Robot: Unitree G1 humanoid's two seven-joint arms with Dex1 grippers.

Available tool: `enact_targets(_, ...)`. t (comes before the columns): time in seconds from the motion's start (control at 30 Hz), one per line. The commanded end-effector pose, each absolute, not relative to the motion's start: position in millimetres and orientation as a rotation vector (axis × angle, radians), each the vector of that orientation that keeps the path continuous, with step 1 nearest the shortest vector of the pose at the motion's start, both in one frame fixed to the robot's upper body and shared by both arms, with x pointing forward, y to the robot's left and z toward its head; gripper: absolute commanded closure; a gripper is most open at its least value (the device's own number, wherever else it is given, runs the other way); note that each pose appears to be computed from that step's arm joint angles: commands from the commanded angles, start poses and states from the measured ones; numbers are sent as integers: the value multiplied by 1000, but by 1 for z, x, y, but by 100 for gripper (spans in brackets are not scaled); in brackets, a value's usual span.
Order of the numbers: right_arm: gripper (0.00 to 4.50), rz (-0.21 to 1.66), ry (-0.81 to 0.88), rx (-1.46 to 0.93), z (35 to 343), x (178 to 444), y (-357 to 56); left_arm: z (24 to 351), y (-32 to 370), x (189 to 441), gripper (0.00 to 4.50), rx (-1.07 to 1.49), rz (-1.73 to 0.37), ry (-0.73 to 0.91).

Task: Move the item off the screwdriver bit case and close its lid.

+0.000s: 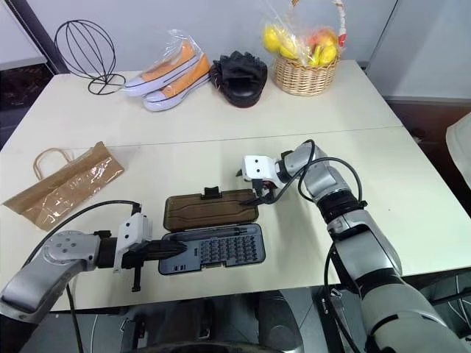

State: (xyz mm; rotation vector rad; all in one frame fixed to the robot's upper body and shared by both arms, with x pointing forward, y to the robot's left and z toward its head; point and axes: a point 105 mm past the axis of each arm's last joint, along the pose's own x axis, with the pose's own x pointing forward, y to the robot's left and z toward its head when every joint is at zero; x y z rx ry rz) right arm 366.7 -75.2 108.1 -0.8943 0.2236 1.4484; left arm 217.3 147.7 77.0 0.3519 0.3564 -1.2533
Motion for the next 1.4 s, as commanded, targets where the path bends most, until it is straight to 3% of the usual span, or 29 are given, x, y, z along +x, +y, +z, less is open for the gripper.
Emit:
enact_targets(0.03, 7, 1459, 274, -884, 99, 365, -73, 60, 155, 206, 450, 353, -1247, 452)
enact_targets(0.27, 7, 1448, 313, -819, 97, 367, -72, 85, 158, 209, 450, 264, -1199, 390)
enact_targets(0.47, 7, 1464, 325, -820, 92, 366, -72, 78, 158, 203, 450, 310, -1209, 441)
enact_targets(0.57, 88, 1481, 333, -805, 91, 363, -70, 70, 160, 203, 450, 340, -1206, 456)
enact_targets(0.73, 329, 1488, 363, -836, 86, 362, -72, 63, 161, 203, 450, 339, -1206, 466)
enact_targets(1.1, 329, 1482, 392, -845, 79, 362, -74, 55, 166, 204, 450, 332, -1196, 483)
enact_targets(1.13, 383, 1481, 388, -845, 79, 362, -73, 54, 166, 204, 450, 330, -1197, 483)
enact_targets(1.2, 447, 1479, 381, -856, 79, 361, -74, 54, 165, 203, 450, 328, -1198, 484)
enact_targets(1.4, 447, 1485, 325, -906, 81, 356, -76, 49, 163, 201, 450, 320, -1206, 493)
